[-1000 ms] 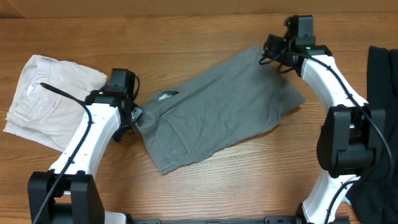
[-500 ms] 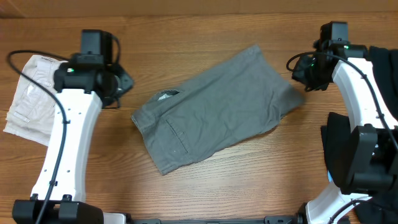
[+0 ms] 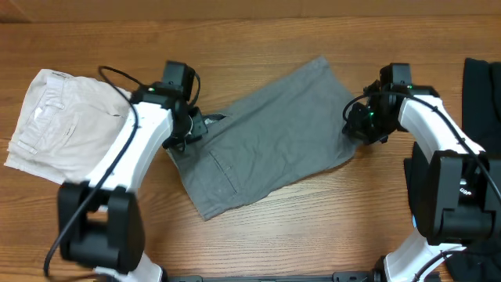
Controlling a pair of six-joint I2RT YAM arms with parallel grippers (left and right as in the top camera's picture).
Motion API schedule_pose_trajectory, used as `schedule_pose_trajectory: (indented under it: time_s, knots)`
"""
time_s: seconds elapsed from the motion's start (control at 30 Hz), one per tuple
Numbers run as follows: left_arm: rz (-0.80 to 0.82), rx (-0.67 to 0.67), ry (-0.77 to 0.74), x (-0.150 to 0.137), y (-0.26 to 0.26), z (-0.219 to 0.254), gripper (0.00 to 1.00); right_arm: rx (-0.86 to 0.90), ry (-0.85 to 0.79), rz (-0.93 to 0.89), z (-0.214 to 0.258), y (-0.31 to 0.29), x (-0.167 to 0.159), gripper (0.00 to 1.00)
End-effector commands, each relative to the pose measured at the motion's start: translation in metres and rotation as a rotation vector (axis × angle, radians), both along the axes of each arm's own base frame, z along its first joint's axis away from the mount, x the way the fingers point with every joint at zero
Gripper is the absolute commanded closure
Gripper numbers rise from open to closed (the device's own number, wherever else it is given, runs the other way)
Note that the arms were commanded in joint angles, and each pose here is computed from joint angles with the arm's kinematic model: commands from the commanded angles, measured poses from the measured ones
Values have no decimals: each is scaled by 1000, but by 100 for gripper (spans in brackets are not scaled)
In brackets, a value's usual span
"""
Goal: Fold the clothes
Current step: 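Release the shorts and reposition both grippers at the shorts' edges, then grasp the shorts' left and right edges and pull them taut flat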
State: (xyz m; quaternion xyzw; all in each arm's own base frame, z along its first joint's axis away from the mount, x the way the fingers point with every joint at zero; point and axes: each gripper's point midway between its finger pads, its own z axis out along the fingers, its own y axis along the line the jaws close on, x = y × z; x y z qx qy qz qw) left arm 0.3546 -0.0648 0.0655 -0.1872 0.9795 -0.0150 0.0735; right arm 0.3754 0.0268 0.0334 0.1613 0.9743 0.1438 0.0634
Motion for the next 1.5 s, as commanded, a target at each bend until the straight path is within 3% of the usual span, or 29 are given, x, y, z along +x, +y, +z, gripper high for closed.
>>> schedule_pose_trajectory:
  time_s: [0.0, 0.23, 0.6, 0.67, 0.83, 0.93, 1.1, 1.17, 1.23, 1.33, 1.37, 1.47]
  knots:
    - [10, 145, 33, 4, 29, -28, 80, -167, 0, -120, -12, -33, 0, 76]
    - [98, 142, 80, 11, 49, -67, 82, -247, -124, -144, -13, -49, 25, 74]
    - [127, 80, -12, 36, 50, -67, 70, -239, -176, -107, -10, -46, 36, 73]
    - [125, 59, -33, 41, 47, -66, 69, -236, -172, -90, -11, -45, 35, 69]
    - [120, 15, -68, 51, 39, -65, 71, -227, -126, -83, -14, -42, 24, 68]
    - [119, 12, -74, 53, 39, -65, 72, -225, -47, -73, -19, -41, 5, 54]
    - [63, 27, -67, 57, 45, -53, 74, -222, 53, -69, -28, -39, -21, 54]
    - [33, 43, -43, 58, 51, -36, 68, -226, 59, -69, -29, -40, -23, 50]
    - [37, 44, -3, 56, 57, -13, 56, -226, 46, -74, -26, -41, -19, 43]
    - [59, 12, 91, 39, 62, 22, 5, -227, 4, -83, -11, -44, -4, 37]
    - [65, -14, 130, 31, 61, 34, 0, -228, -25, -87, -2, -45, 5, 32]
    - [62, -75, 211, 11, 56, 47, 0, -229, -86, -94, 14, -46, 25, 21]
